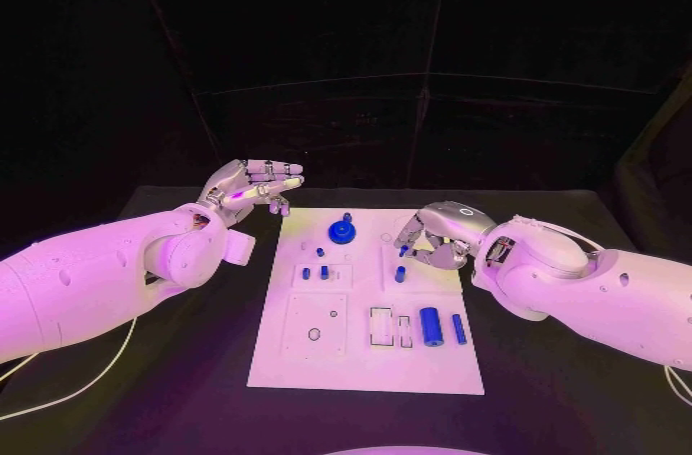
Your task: Assemble the parts on the task board
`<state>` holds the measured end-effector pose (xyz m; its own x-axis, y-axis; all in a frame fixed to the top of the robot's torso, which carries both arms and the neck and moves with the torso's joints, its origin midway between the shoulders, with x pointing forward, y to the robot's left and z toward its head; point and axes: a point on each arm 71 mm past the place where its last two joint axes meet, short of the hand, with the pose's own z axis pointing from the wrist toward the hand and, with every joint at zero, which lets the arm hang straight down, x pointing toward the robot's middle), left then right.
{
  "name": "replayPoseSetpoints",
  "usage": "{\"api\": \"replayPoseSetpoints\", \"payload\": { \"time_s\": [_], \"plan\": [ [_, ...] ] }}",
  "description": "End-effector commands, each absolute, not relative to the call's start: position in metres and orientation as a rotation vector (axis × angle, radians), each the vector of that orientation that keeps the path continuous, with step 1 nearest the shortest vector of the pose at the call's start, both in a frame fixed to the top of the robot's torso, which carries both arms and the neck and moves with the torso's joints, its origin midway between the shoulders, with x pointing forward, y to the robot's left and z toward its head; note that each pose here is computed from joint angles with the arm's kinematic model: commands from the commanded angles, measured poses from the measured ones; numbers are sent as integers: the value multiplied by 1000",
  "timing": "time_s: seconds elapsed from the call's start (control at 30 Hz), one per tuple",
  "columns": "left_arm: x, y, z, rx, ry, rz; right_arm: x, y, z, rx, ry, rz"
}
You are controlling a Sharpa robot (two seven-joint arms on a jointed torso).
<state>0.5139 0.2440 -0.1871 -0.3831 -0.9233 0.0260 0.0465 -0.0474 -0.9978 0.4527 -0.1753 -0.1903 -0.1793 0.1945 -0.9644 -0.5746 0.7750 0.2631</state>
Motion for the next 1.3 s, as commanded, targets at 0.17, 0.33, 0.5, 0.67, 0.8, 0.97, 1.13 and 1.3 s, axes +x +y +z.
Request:
{"api": "replayPoseSetpoints", "payload": {
  "time_s": [0.17, 0.33, 0.5, 0.67, 0.8, 0.97, 1.13, 1.3],
  "plan": [
    [514, 240, -185, -981, 1424, -1563, 440, -139, -179, -312, 1542, 859],
    [513, 237, -185, -980, 1428, -1569, 436, -115, -179, -360, 1543, 906],
    [513, 234, -185, -978, 1431, -1574, 434, -100, -189, -396, 1574, 918],
    [513, 231, -185, -977, 1436, -1580, 431, -87, -208, -426, 1624, 922],
    [514, 229, -185, -976, 1439, -1583, 428, -79, -219, -442, 1652, 927],
    [514, 226, -186, -975, 1442, -1588, 425, -72, -228, -460, 1681, 931],
    [514, 225, -186, -974, 1444, -1590, 423, -67, -233, -471, 1701, 929],
    [514, 224, -186, -974, 1446, -1593, 423, -64, -238, -481, 1719, 921]
  ]
}}
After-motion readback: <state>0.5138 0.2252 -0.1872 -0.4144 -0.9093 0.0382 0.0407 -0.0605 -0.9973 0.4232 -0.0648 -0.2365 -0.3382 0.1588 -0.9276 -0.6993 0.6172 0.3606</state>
